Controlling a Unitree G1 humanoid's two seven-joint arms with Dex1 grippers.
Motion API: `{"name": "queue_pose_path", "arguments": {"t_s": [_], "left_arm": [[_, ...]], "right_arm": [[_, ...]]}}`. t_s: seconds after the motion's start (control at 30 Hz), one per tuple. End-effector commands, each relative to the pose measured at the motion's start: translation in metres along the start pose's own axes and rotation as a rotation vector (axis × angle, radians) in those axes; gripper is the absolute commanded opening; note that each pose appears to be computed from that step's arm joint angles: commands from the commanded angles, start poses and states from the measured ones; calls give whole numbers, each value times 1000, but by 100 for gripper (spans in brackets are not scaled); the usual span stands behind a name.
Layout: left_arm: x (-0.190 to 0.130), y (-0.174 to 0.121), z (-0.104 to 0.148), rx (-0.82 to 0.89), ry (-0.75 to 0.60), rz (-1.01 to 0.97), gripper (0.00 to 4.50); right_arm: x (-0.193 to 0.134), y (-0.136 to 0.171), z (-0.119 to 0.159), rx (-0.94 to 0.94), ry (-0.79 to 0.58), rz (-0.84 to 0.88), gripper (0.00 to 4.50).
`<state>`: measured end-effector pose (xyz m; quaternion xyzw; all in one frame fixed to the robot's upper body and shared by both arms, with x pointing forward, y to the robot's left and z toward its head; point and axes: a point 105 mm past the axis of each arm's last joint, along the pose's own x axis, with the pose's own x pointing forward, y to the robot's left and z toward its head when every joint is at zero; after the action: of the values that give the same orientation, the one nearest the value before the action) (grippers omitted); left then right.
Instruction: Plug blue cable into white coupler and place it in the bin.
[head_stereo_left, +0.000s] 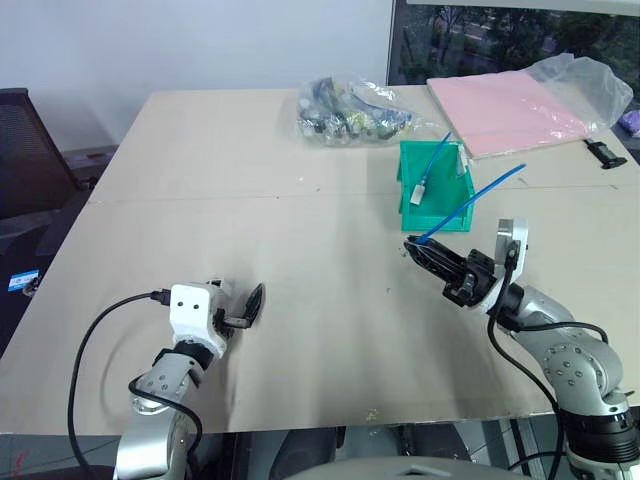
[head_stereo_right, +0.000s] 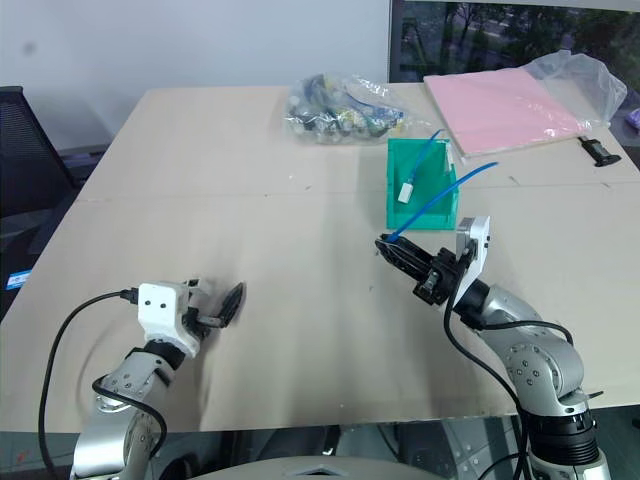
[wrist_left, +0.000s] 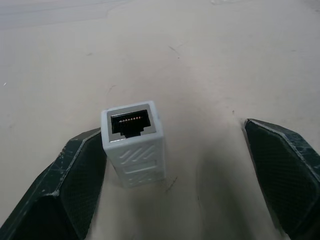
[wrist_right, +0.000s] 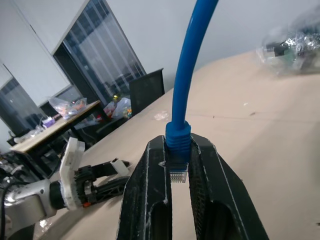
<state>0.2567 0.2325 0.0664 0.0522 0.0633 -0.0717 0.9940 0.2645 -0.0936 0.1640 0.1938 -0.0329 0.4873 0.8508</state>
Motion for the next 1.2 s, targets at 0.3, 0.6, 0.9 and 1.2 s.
{"name": "queue_pose_path", "arguments": {"t_s": [0.3,0.6,0.9,1.2], "left_arm": [[14,7,23,75,-82,51,60],[70,-123,52,56,-172,-651,60],[71,-186,20,397,-31,-1416,60],[91,-194,17,459,26,-1525,60]], "right_arm": [[-1,7,11,-59,-36,23,0],[0,-6,12,-180,26,19,0],[4,-19,-11,-418,202,95,0],[7,-16,-37,-427,270,155,0]]}}
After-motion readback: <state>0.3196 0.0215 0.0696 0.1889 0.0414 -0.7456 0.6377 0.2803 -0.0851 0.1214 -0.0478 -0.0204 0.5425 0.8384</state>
